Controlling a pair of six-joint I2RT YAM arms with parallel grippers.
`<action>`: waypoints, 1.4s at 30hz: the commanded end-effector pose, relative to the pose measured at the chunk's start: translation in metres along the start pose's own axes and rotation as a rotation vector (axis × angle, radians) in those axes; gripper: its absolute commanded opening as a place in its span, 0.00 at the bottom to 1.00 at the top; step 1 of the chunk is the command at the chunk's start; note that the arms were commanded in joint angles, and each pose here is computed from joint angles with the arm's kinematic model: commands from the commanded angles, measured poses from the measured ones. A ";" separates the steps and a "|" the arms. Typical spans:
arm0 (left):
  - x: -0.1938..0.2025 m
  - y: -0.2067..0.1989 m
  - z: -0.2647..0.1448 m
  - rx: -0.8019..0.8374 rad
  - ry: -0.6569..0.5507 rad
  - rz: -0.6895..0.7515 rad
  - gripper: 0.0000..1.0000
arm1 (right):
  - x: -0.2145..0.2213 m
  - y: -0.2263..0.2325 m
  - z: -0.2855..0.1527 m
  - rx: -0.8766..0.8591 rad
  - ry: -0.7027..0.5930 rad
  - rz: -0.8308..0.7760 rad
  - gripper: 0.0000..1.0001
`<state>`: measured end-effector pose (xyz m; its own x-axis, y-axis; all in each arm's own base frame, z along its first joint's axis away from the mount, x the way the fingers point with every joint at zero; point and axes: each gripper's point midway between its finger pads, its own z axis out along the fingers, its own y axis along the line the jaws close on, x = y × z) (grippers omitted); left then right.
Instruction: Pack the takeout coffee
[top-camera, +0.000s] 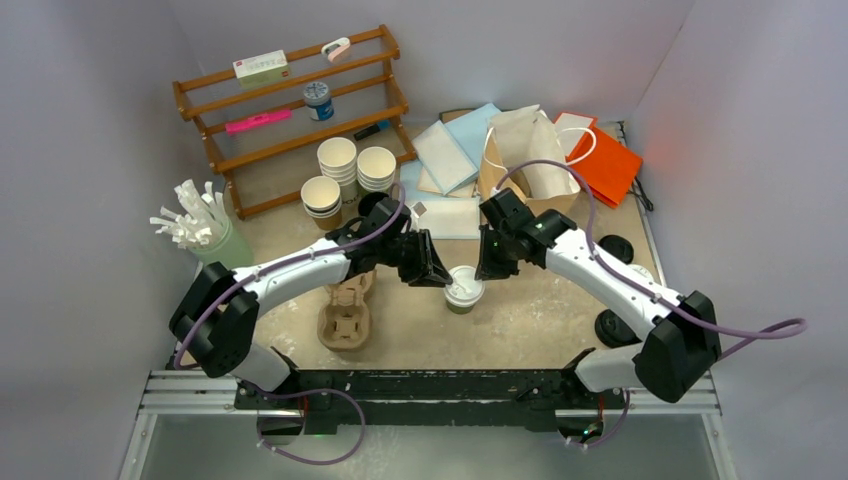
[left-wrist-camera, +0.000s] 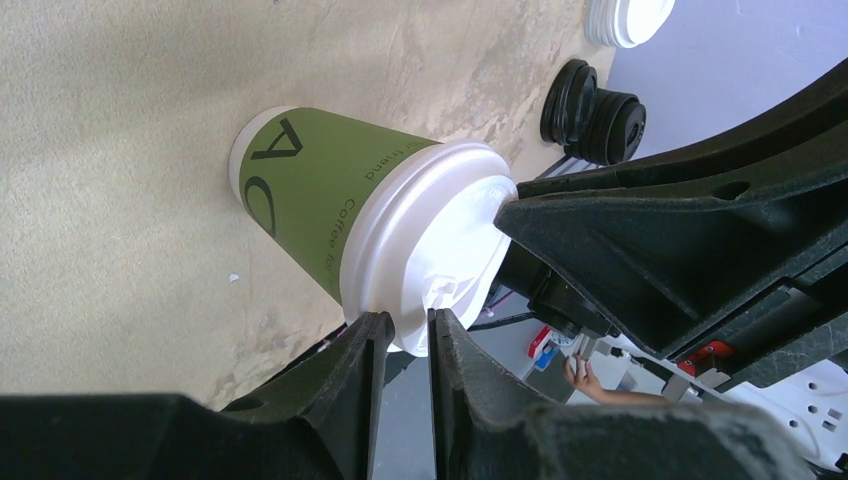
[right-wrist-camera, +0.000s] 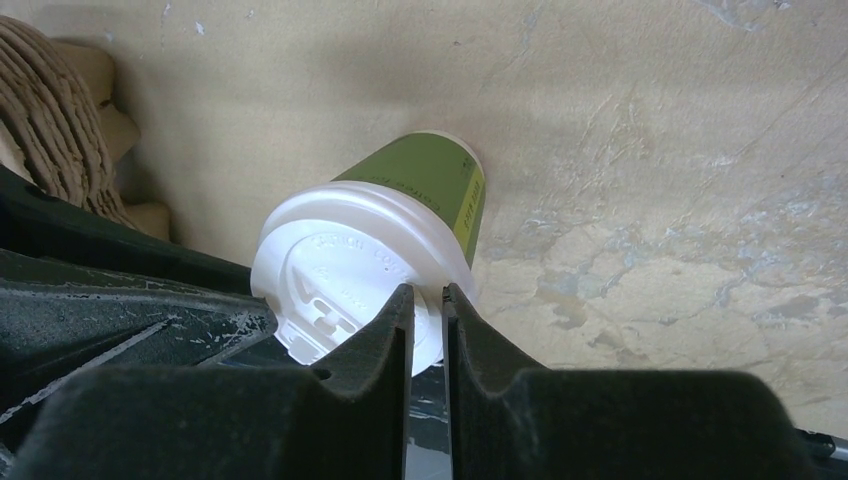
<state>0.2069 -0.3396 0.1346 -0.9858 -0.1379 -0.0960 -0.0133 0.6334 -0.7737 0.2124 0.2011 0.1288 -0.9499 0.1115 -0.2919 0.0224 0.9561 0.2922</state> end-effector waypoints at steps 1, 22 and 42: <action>-0.004 0.004 0.006 -0.025 -0.006 0.033 0.25 | 0.025 -0.005 0.007 -0.004 0.092 0.016 0.17; -0.010 0.010 0.012 -0.064 -0.008 0.087 0.24 | 0.033 -0.010 0.000 0.020 0.130 0.038 0.18; -0.059 -0.041 -0.004 0.003 -0.099 0.260 0.38 | 0.028 -0.018 -0.041 0.004 0.013 0.081 0.35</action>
<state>0.2470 -0.3580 0.1437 -0.9670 -0.0305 -0.2531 0.1683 0.6692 -0.7237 0.1746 0.1853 0.1383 -0.9608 0.1709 -0.2184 0.0950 0.9427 0.3200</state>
